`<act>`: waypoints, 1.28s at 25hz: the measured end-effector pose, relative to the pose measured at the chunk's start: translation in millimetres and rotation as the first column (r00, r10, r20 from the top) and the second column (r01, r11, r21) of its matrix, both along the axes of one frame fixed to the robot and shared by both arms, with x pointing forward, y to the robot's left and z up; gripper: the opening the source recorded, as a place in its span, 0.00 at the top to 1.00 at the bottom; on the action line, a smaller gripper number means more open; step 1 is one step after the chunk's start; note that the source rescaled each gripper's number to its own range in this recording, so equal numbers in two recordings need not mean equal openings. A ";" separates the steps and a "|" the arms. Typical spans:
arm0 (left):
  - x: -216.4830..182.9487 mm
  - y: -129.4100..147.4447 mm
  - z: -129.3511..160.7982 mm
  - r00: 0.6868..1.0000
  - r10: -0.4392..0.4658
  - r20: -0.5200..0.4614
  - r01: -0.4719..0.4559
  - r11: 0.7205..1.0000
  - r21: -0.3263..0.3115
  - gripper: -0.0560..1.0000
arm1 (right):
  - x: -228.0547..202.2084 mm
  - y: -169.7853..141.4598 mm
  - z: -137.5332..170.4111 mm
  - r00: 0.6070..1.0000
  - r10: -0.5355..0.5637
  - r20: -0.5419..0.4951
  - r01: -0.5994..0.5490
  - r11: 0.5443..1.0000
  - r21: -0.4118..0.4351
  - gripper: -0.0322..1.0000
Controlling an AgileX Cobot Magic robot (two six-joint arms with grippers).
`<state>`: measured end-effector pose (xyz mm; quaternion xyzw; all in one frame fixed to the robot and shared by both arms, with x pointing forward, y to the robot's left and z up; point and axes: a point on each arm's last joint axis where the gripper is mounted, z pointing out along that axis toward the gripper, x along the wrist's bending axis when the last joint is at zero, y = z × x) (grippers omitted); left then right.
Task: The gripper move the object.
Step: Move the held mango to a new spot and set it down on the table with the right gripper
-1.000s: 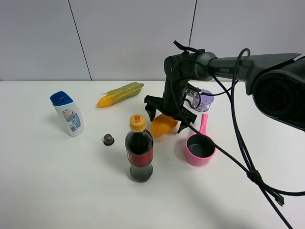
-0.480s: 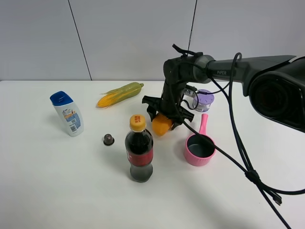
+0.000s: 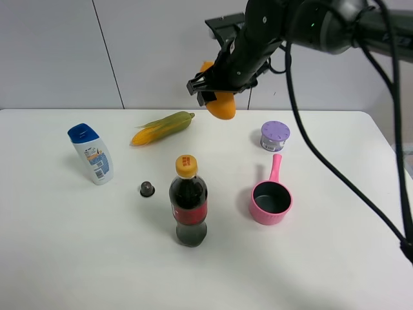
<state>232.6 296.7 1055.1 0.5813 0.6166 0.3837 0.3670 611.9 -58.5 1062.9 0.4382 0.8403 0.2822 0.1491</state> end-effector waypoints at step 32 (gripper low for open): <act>0.0 0.0 0.0 1.000 0.000 0.000 0.000 1.000 0.000 0.00 | -174.3 138.9 53.7 0.640 0.755 0.141 -0.757 0.651 -0.057 0.97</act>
